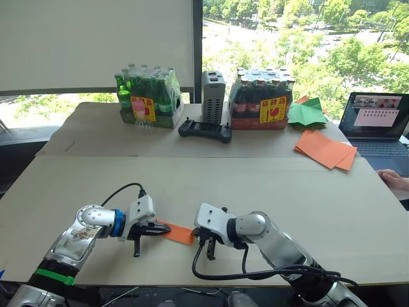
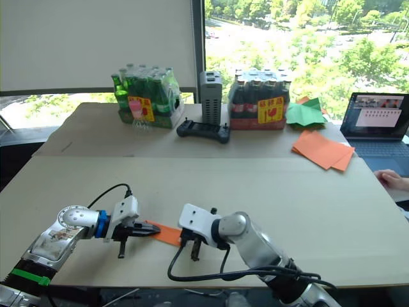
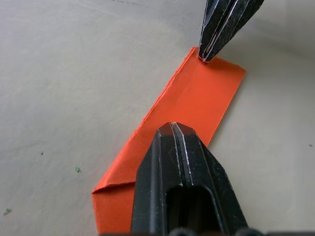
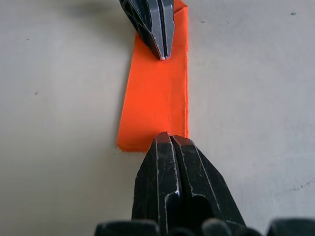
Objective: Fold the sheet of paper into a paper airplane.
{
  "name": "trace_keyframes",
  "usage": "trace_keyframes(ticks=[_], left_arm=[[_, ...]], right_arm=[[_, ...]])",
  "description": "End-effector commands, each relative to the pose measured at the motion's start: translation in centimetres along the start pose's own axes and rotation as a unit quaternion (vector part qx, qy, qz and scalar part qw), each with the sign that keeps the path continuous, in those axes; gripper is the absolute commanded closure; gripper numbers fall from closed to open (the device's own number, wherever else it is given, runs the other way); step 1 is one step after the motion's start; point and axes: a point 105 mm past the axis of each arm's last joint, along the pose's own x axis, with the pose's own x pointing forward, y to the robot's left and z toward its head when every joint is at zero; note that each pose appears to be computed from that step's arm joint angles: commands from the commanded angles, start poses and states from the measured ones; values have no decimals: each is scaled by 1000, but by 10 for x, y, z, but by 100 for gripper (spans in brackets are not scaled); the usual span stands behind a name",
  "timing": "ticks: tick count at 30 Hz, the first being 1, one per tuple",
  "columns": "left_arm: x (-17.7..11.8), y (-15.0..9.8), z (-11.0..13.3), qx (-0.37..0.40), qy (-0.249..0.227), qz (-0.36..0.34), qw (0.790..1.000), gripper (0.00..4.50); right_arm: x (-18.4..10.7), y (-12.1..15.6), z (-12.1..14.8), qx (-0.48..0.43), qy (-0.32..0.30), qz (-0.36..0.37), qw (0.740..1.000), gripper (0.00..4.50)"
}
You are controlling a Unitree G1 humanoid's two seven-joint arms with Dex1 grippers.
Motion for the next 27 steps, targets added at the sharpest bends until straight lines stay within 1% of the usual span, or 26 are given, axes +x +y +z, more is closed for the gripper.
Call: trace_keyframes(ticks=[1, 5, 7, 12, 13, 16, 18, 22, 27], left_arm=[[2, -1, -18, -14, 37, 1, 999, 450], [3, 0, -17, -13, 36, 0, 999, 450], [4, 0, -16, -13, 35, -1, 999, 450], [4, 1, -15, -11, 35, -2, 999, 450], [4, 1, -15, -11, 34, -2, 999, 450], [4, 1, -14, -10, 34, -2, 999, 450], [4, 1, -14, -9, 34, -2, 999, 450], [4, 1, -13, -8, 33, -1, 999, 450], [4, 0, -10, -8, 30, 0, 1000, 450]], right_arm=[[-4, 9, -50, 65, 90, 9, 994, 447], [-10, 8, -51, 62, 95, 4, 994, 447], [-13, 4, -41, 55, 75, -5, 996, 447], [-32, -17, 16, 27, -48, -42, 998, 447], [-34, -18, 28, 11, -72, -42, 996, 447], [-34, -17, 50, -1, -122, -37, 992, 447], [-28, -14, 53, 2, -128, -30, 991, 447], [-9, -4, 50, -4, -124, -4, 992, 447], [11, -2, 29, -12, -74, 9, 997, 447]])
